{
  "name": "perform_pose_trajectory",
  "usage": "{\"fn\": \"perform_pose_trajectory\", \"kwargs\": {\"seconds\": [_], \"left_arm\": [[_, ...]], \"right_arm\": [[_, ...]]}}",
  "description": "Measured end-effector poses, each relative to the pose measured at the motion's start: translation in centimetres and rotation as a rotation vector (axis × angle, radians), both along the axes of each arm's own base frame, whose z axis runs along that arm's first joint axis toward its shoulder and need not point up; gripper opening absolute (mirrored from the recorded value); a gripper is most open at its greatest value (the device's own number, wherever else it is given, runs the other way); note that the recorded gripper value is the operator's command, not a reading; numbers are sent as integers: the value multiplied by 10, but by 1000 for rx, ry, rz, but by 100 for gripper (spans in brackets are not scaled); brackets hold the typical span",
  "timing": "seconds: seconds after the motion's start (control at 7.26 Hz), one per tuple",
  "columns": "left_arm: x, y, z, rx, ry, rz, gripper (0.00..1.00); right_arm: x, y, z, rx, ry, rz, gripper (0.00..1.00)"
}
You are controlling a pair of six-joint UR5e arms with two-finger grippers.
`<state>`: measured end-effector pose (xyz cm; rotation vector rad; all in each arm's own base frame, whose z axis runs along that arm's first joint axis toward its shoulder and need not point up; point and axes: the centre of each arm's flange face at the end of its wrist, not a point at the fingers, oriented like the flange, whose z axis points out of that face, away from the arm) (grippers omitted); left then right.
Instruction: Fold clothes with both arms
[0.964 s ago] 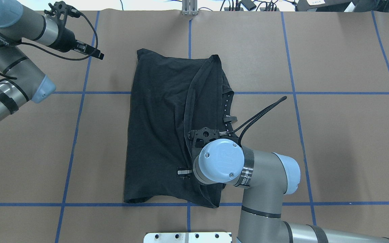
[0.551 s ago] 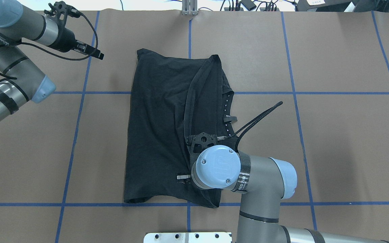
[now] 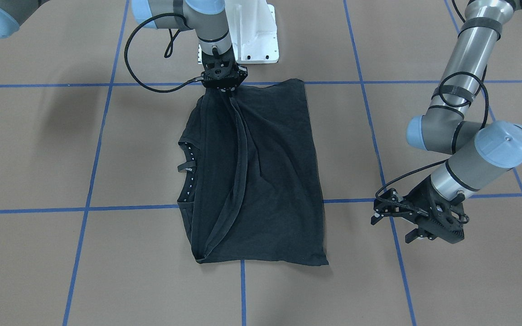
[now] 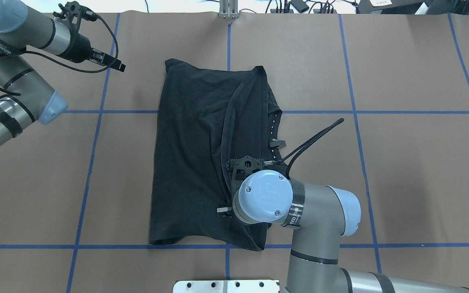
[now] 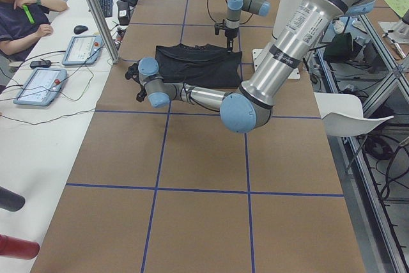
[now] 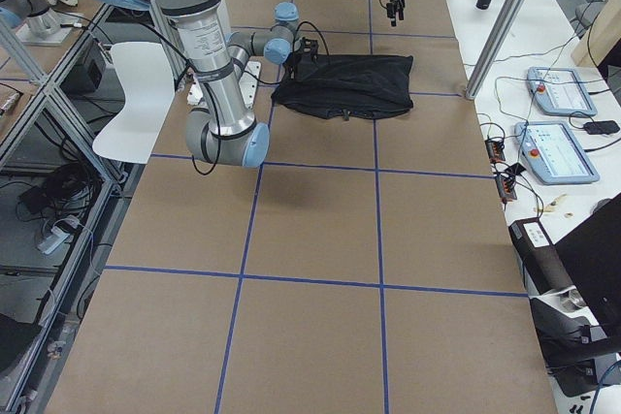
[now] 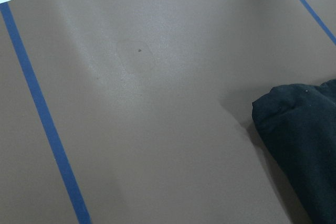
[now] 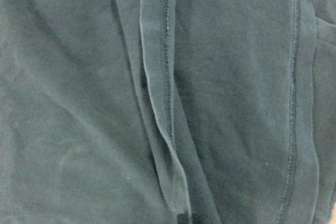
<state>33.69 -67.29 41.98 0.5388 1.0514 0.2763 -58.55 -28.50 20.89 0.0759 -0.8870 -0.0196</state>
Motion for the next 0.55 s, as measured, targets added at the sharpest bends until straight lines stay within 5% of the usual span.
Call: {"fn": "perform_pose_trajectory", "kwargs": {"seconds": [0.55], "left_arm": [[0,0,-1,1,1,0,100]], "right_arm": [[57,16,62,-22,49,7,0]]}}
